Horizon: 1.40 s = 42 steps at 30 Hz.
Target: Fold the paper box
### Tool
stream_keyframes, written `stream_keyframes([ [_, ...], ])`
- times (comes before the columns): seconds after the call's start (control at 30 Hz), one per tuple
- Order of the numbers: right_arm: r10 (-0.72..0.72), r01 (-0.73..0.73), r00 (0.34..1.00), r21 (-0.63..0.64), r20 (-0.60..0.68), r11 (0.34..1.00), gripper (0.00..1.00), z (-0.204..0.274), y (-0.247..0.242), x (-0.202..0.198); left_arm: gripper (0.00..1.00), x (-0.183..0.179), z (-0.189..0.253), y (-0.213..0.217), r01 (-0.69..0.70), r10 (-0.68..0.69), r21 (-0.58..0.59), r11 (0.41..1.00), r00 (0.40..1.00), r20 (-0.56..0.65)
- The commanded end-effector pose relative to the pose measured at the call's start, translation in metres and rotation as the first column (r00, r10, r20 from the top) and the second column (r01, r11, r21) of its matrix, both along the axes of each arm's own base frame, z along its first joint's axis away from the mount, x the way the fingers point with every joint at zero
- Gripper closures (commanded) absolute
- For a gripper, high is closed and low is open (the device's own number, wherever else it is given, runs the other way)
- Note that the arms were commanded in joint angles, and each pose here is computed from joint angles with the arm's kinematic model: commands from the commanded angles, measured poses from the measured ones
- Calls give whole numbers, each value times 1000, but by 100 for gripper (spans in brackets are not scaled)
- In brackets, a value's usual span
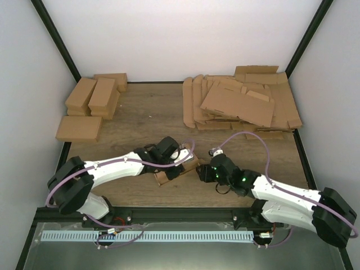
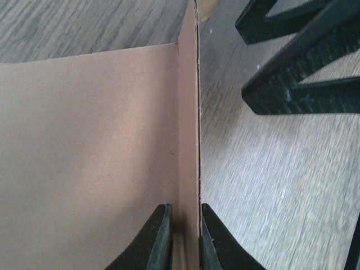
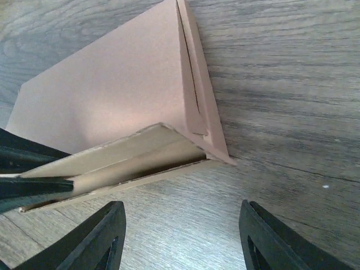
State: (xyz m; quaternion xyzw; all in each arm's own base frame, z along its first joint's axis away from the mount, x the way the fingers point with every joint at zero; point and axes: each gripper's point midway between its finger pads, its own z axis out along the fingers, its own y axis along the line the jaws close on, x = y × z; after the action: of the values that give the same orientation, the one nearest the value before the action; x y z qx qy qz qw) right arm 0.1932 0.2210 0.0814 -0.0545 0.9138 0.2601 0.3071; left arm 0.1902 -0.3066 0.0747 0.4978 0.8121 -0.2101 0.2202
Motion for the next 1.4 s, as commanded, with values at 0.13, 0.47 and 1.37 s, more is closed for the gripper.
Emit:
stream_keyframes([
  [0.13,12,-11,1000,85,-16,996,46,28,-10,19,79,-20,-45,-1,-51,60,70,996,988,-145],
  [0.47,126,-115,988,121,-85,986,54,40,-5,62,78,-20,-45,5,-37,50,102,994,991,-124],
  [1.37,279,-222,898,197,-340,955,83,-9,25,46,77,-7,-35,-9,-26,34,94,995,995,-90],
])
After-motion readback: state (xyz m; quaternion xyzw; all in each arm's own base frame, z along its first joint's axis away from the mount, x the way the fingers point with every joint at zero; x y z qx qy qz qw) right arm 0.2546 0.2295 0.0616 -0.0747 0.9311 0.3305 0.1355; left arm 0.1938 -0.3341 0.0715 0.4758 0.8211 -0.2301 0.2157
